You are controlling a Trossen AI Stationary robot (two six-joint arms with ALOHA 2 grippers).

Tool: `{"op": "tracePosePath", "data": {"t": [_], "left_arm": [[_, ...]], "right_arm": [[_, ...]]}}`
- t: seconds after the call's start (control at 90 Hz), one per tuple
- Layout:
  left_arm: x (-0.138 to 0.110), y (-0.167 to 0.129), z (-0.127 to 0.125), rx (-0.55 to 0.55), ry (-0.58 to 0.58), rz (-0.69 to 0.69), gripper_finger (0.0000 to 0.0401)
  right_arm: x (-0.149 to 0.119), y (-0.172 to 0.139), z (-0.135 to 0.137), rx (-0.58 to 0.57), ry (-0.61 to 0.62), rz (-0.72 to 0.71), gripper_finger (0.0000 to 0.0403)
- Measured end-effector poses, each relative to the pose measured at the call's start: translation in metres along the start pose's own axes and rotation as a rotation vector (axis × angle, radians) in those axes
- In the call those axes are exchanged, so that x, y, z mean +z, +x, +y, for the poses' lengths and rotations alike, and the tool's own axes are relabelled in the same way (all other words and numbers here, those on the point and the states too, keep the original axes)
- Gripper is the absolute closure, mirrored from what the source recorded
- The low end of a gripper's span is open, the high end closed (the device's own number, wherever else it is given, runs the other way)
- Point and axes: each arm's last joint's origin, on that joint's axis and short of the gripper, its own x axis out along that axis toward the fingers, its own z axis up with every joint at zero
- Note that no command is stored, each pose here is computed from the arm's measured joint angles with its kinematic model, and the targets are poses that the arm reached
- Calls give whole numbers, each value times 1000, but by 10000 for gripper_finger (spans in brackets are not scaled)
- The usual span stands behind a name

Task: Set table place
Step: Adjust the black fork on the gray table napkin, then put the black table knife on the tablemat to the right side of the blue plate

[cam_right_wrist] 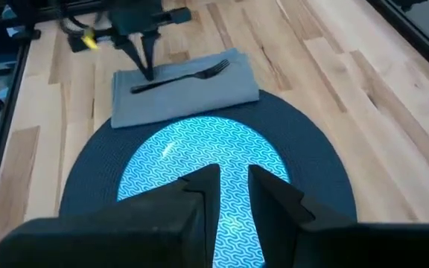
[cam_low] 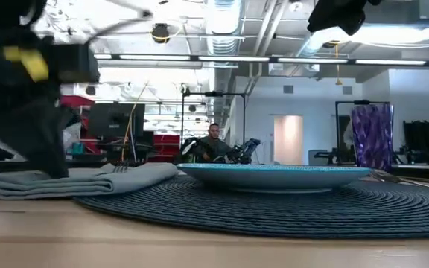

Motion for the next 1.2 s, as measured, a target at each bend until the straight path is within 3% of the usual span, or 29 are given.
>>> {"op": "tracePosePath", "data": {"t": [0.256,0.378,0.478,0.589,0.722,0.822,1.056,1.2], "left_arm": [[45,-30,8,124,149,-151,401],[59,-47,32,279,168,-118,401],[72,-70,47,336,105,-209,401],[77,-91,50,307,121,-298,401],[77,-111,50,267,128,-372,401],[75,-115,46,253,154,-377,401],[73,-109,40,256,192,-357,401],[74,-111,41,262,185,-372,401]], "right_arm": [[4,5,4,31,43,-62,343],[3,38,11,156,51,-95,343],[-5,70,12,177,61,-26,343],[-17,83,7,98,80,102,343],[-47,72,-7,-173,119,349,343],[-59,52,-9,-287,176,366,343],[-97,43,-18,-324,472,357,343],[-112,45,-21,-343,549,380,343]]}}
